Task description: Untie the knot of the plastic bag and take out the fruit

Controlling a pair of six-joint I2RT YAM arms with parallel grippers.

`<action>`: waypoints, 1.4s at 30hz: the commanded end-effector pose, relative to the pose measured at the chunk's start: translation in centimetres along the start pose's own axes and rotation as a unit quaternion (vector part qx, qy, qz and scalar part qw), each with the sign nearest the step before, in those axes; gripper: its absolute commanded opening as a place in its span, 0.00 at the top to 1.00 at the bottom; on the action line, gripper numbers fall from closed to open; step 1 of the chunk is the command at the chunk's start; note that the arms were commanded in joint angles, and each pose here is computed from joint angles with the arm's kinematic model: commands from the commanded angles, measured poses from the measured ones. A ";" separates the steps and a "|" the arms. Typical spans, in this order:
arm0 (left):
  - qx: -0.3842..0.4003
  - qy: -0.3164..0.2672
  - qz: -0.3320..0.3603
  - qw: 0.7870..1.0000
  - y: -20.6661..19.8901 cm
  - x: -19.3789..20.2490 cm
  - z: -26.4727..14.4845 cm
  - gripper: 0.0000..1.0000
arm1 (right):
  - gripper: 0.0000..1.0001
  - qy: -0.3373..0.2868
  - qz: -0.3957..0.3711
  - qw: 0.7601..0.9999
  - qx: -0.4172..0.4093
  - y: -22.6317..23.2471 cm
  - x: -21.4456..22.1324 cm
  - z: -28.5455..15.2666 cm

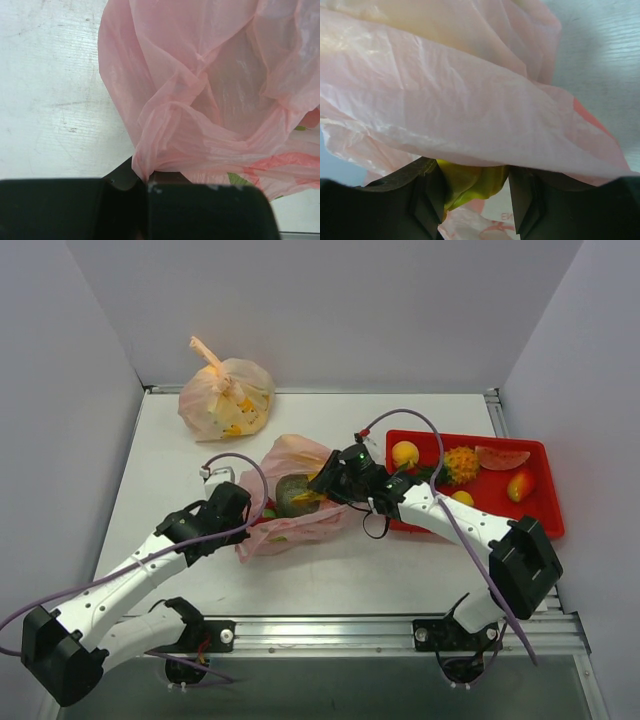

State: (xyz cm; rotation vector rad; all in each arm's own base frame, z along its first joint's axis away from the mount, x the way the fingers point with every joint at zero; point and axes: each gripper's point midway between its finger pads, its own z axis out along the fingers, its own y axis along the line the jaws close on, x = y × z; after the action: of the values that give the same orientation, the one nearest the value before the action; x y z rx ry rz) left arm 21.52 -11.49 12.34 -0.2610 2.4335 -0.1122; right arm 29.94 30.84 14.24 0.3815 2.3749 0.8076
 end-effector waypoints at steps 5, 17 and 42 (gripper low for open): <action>0.037 -0.039 -0.035 0.998 -1.3 -1.6 -1.6 1.00 | 0.91 0.007 0.091 0.988 -0.126 8.5 -2.1 0.9; -0.039 -0.135 -0.043 0.989 0.8 -6.1 -1.9 1.00 | 0.91 0.117 0.049 0.988 -0.091 5.9 4.2 -0.5; -0.050 -0.257 -0.078 0.962 4.3 -13.3 -7.5 1.00 | 1.00 0.172 -0.141 0.970 0.102 -6.2 3.2 -4.8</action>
State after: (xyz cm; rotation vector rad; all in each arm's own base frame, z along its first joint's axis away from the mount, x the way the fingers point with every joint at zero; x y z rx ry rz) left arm 26.30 -7.02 23.69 -0.3876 2.0309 -0.0438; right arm 24.08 29.25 14.54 -0.0876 2.6696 0.7410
